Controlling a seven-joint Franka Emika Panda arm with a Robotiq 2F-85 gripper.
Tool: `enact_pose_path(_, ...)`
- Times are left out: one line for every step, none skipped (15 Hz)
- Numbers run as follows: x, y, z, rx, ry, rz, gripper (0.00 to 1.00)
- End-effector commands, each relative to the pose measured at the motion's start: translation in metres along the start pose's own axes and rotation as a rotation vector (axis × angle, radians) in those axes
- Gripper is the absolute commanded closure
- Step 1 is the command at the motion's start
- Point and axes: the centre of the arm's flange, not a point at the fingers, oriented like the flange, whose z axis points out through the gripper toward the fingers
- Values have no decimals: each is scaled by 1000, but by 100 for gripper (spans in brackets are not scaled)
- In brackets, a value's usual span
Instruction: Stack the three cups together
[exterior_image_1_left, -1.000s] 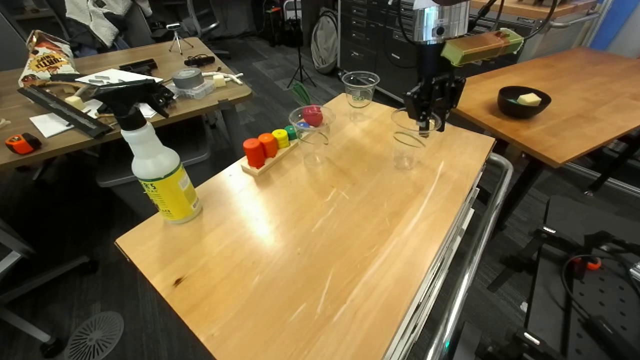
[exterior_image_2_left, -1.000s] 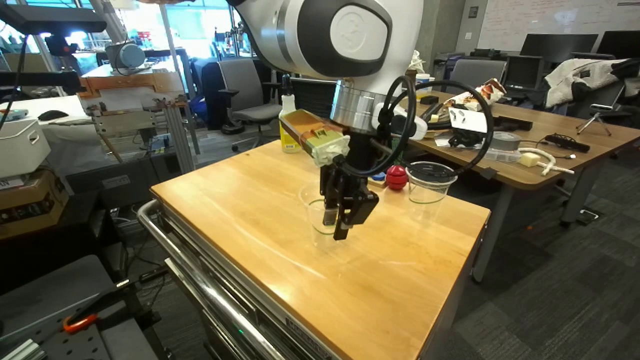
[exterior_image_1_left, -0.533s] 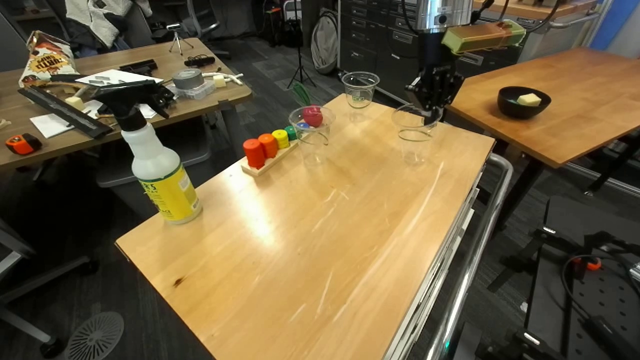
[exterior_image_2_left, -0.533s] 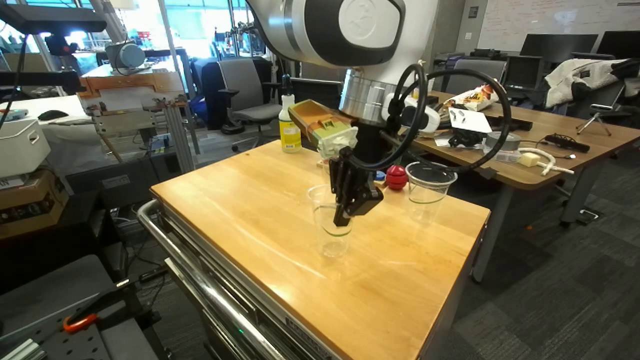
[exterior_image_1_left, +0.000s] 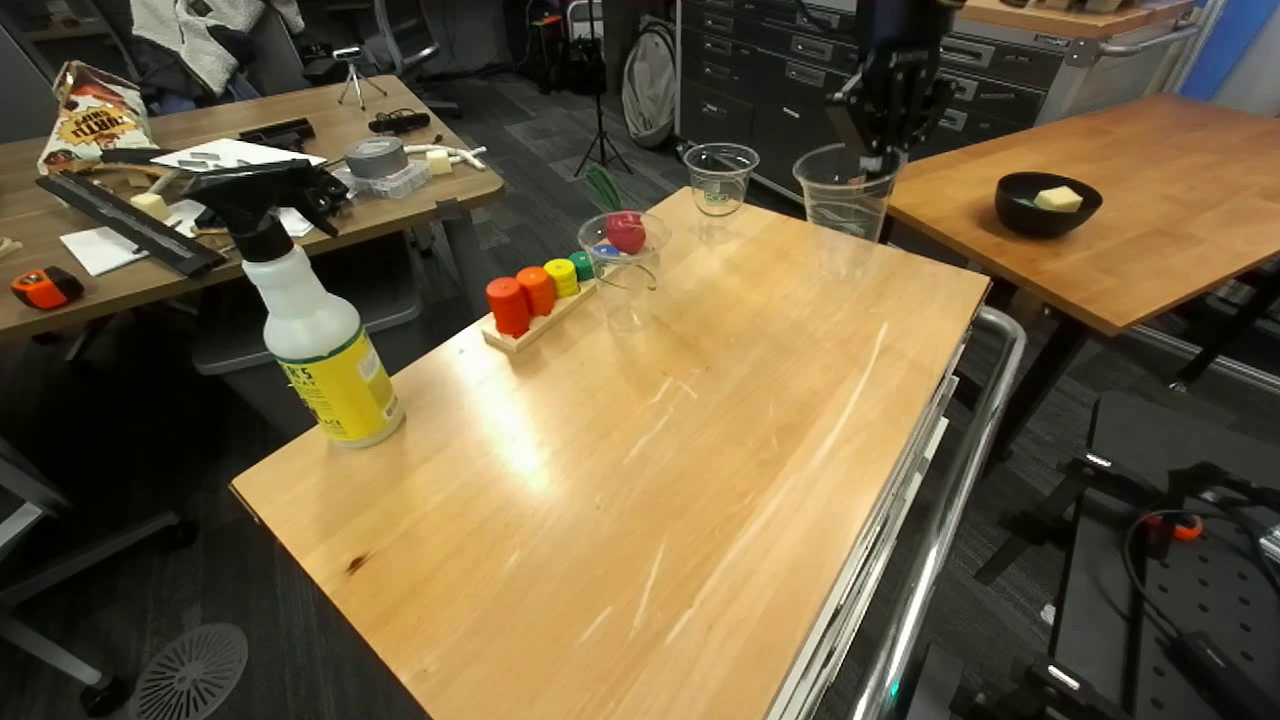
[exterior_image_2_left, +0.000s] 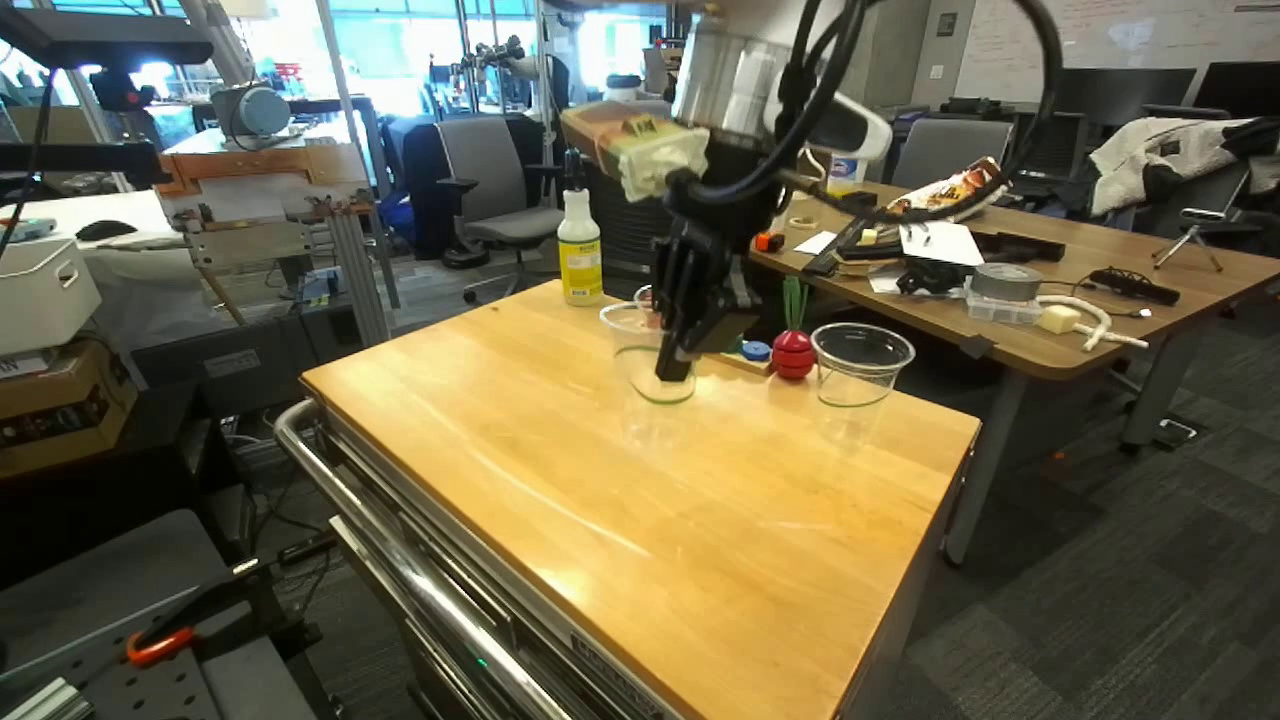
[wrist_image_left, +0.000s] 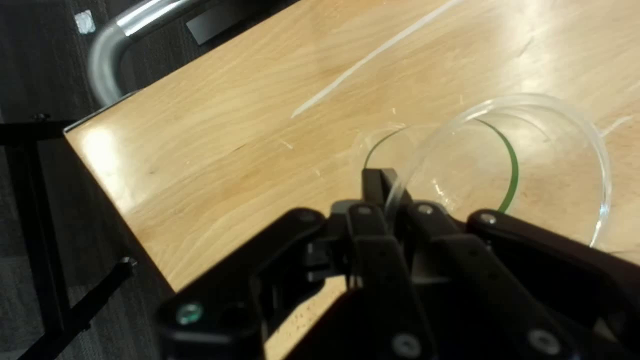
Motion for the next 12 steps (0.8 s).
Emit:
enact_pose_path(6, -1, -82, 75, 73, 30, 99)
enact_pose_path(14, -3, -101, 82, 109, 36, 99)
enact_pose_path(24, -5, -121, 86, 147, 41, 99)
enact_pose_path(32, -5, -139, 87, 176, 48, 99)
enact_pose_path(46, -7, -158, 89, 202, 59, 99)
enact_pose_path(58, -8, -173, 84, 231, 61, 99)
enact_pose_path(71, -9, -186, 80, 254, 66, 99)
enact_pose_path(83, -11, -194, 75, 267, 65, 99)
enact_pose_path(96, -12, -197, 75, 274, 64, 99)
enact_pose_path(108, -13, -198, 77, 271, 65, 99)
enact_pose_path(122, -12, -194, 78, 260, 73, 99)
enact_pose_path(132, -11, -189, 82, 246, 79, 99)
